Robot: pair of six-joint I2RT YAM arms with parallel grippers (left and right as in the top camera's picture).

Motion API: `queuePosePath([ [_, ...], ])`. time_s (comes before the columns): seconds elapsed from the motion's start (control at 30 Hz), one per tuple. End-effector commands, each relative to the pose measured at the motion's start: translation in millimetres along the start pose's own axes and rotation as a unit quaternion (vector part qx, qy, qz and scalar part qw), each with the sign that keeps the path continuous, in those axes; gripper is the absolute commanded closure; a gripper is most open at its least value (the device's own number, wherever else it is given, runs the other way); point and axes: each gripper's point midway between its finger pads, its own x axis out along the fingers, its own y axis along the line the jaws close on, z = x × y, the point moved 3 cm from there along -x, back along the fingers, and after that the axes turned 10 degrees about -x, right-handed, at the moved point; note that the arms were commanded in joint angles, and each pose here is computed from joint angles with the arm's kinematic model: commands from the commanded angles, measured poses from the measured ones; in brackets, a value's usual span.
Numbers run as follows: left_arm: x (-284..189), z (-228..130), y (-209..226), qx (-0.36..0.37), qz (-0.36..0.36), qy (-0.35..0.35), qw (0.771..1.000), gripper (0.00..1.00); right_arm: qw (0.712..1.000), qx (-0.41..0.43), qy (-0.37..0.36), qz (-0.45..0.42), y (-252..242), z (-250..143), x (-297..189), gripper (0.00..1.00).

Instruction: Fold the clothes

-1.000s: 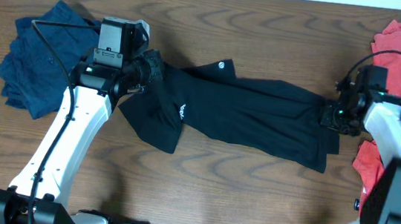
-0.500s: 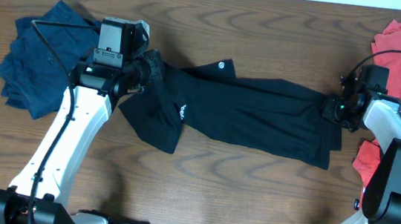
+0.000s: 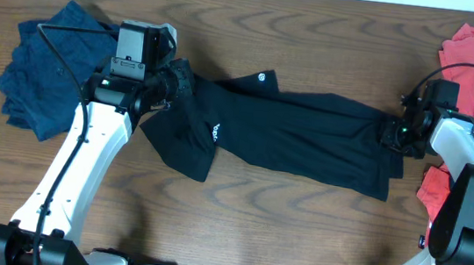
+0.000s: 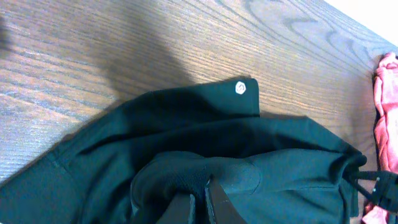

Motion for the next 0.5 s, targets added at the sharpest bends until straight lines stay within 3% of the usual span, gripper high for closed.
queuePosePath([
  [0.0, -1.7, 2.9, 0.3, 0.007, 0.002, -0.007, 1.0, 0.94, 1.0, 0.011, 0.017, 0.021, 3.0, -7.6, 3.4, 0.7],
  [0.3, -1.7, 2.5, 0.6, 0.007, 0.002, -0.006, 1.0, 0.94, 0.995, -0.022, 0.053, 0.079, 27.8, -24.0, 2.3, 0.68],
  [0.47, -1.7, 2.3, 0.7, 0.007, 0.003, -0.006, 1.0, 0.94, 0.994, -0.034, 0.059, 0.08, 33.7, -26.2, 2.9, 0.71],
])
